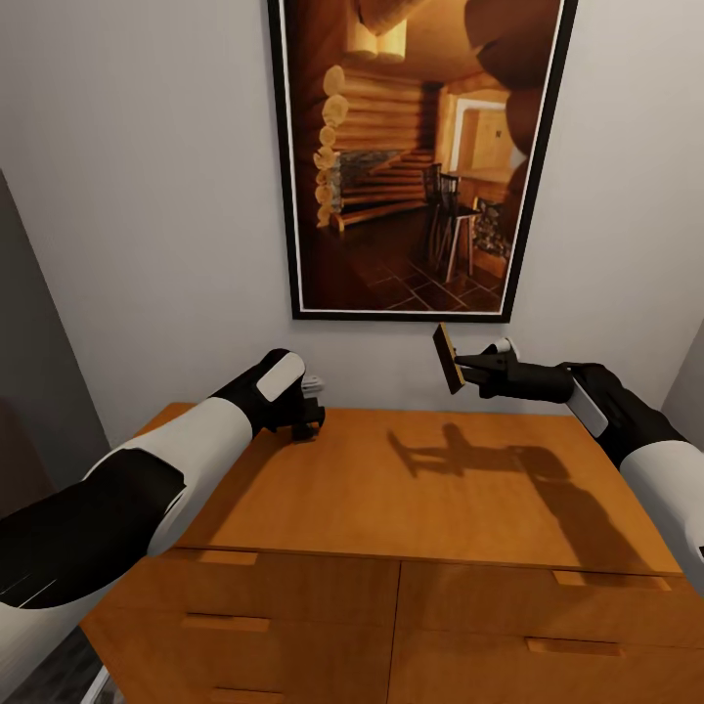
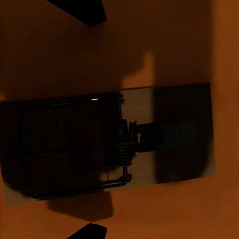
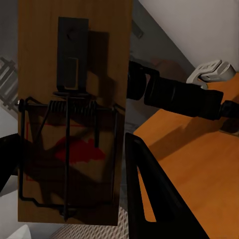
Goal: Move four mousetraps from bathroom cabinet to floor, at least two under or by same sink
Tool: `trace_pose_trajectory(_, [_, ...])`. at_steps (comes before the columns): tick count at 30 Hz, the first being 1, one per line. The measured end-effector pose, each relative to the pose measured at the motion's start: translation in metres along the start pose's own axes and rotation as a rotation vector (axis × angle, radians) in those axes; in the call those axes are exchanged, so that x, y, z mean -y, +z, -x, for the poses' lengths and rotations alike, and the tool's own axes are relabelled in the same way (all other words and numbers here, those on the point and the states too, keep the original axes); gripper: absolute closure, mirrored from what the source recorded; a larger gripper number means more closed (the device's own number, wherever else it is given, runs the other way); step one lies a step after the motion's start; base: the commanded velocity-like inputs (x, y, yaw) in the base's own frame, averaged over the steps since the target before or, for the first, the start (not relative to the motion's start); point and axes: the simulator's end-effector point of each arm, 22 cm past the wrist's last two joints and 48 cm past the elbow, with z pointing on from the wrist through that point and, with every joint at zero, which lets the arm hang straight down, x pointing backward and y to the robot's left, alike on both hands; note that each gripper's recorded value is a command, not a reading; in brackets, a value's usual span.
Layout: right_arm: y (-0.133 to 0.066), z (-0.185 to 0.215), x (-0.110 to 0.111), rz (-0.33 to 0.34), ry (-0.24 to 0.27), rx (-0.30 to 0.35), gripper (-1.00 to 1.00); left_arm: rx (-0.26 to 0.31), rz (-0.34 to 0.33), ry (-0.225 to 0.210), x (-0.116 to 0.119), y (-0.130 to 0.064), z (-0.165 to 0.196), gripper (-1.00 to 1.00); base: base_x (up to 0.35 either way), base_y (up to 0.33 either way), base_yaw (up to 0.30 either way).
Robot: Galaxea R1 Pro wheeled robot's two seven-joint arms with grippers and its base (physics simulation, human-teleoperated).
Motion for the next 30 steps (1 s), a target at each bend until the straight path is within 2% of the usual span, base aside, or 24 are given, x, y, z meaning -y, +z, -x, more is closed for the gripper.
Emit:
trace_pose_trajectory(1, [0.0, 0.0, 0.0, 0.0, 0.0, 0.0, 1.0, 0.0, 0.0, 0.0, 0.0, 0.0, 0.0, -1.0, 0.0, 0.0, 0.0])
trace_pose_trajectory(2, [0.0, 0.0, 0.0, 0.0, 0.0, 0.0, 1.0, 0.0, 0.0, 0.0, 0.0, 0.0, 0.0, 1.0, 0.0, 0.0, 0.0])
trace_pose_trajectory(6, [0.0, 0.0, 0.0, 0.0, 0.0, 0.001, 1.0, -0.008, 0.035, 0.012, -0.01, 0.001, 0.0, 1.0, 0.0, 0.0, 0.0])
trace_pose_trajectory(8, [0.0, 0.0, 0.0, 0.0, 0.0, 0.001, 1.0, 0.001, -0.002, -0.005, 0.0, 0.0, 0.0, 1.0, 0.0, 0.0, 0.0])
trace_pose_trajectory(30, [0.0, 0.0, 0.0, 0.0, 0.0, 0.001, 1.0, 0.001, -0.002, -0.005, 0.001, 0.0, 0.0, 1.0, 0.0, 0.0, 0.0])
